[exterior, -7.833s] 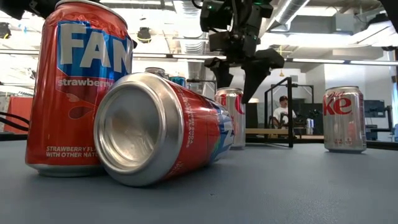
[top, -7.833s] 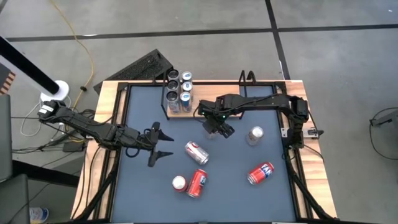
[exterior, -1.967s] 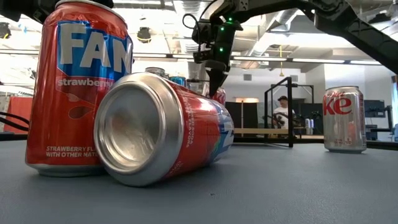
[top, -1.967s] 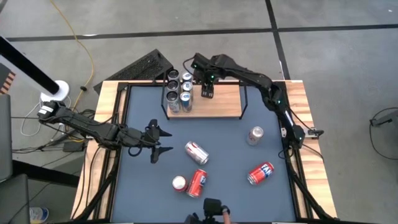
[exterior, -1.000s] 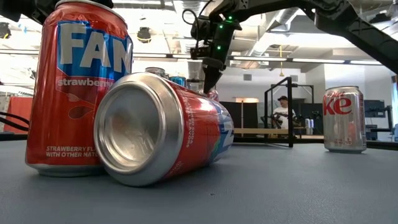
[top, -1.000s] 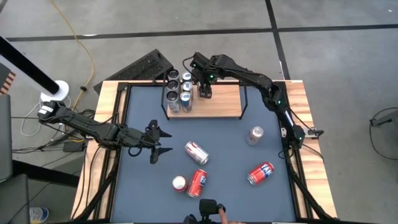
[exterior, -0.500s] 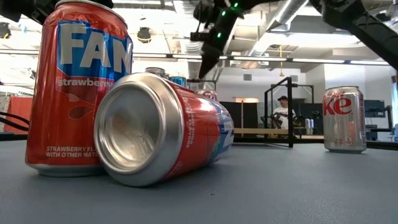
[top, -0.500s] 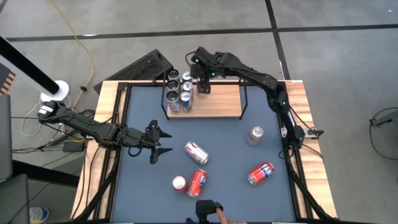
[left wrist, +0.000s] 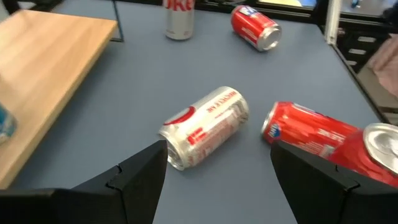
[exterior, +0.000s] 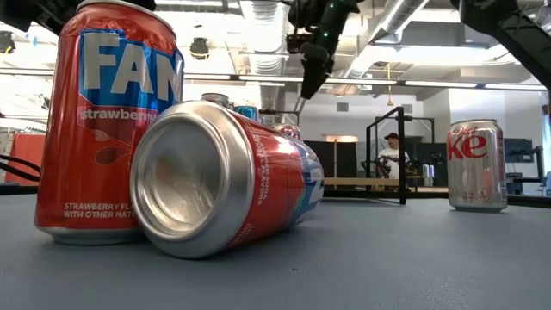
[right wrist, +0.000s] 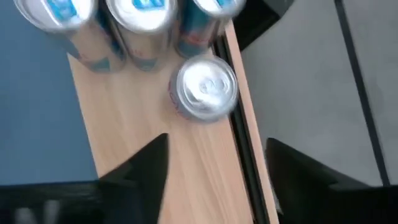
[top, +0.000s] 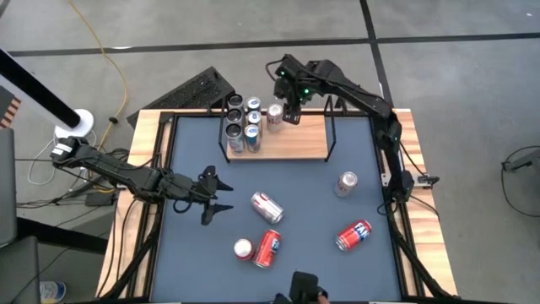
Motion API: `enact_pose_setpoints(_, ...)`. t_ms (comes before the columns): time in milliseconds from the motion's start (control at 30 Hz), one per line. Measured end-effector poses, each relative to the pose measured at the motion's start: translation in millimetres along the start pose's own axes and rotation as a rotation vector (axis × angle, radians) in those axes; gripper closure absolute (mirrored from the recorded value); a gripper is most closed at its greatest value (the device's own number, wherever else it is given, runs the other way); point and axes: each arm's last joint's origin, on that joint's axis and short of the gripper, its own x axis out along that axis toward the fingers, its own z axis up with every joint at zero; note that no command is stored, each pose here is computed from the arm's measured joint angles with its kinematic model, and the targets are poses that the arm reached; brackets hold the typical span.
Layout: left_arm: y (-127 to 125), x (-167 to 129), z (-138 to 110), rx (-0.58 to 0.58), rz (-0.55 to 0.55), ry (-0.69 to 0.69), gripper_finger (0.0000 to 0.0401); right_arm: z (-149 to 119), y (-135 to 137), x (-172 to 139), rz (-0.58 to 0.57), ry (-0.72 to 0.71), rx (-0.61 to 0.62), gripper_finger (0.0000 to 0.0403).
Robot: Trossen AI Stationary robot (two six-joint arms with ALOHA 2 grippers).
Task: Place canned beverage on shelf
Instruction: Put the middle silver soda can on the shelf
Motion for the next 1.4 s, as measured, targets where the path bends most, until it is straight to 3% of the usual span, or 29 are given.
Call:
enact_pose_setpoints(233, -0.6, -1.6, -0.3, 0.009, -0.036, 0.012, 0.0126, -9.0, -5.9, 36.6, 0.004, 0.036, 0.057, 0.0354)
enact_pose_setpoints(300, -0.4, -2.8, -0.7, 0.007, -0.041, 0.018, 0.0126, -14.6, -5.7, 52.0, 0.01, 0.066, 0.059, 0.0389)
enact_pose_setpoints(600, 0.7, -6.0, 0.0, -0.006, -0.029, 0.015, 0.0126, -21.0, -6.1, 79.8, -0.003, 0.052, 0.051, 0.0401)
enact_pose_setpoints(1100, 1.3, -6.0, 0.2, -0.011, -0.008, 0.009, 0.0126, -18.8, -17.0, 82.9, -0.073, 0.005, 0.062, 0.0403)
enact_pose_setpoints(1300, 1.3, -5.9, 0.0, -0.019, -0.008, 0.011, 0.0126, -24.6, 3.8, 47.0, -0.004, 0.065, 0.087, 0.0403)
enact_pose_setpoints(1400, 1.3, -5.9, 0.1, -0.009, -0.008, 0.01, 0.0126, -17.1, 24.5, 41.9, 0.021, 0.044, 0.043, 0.0403)
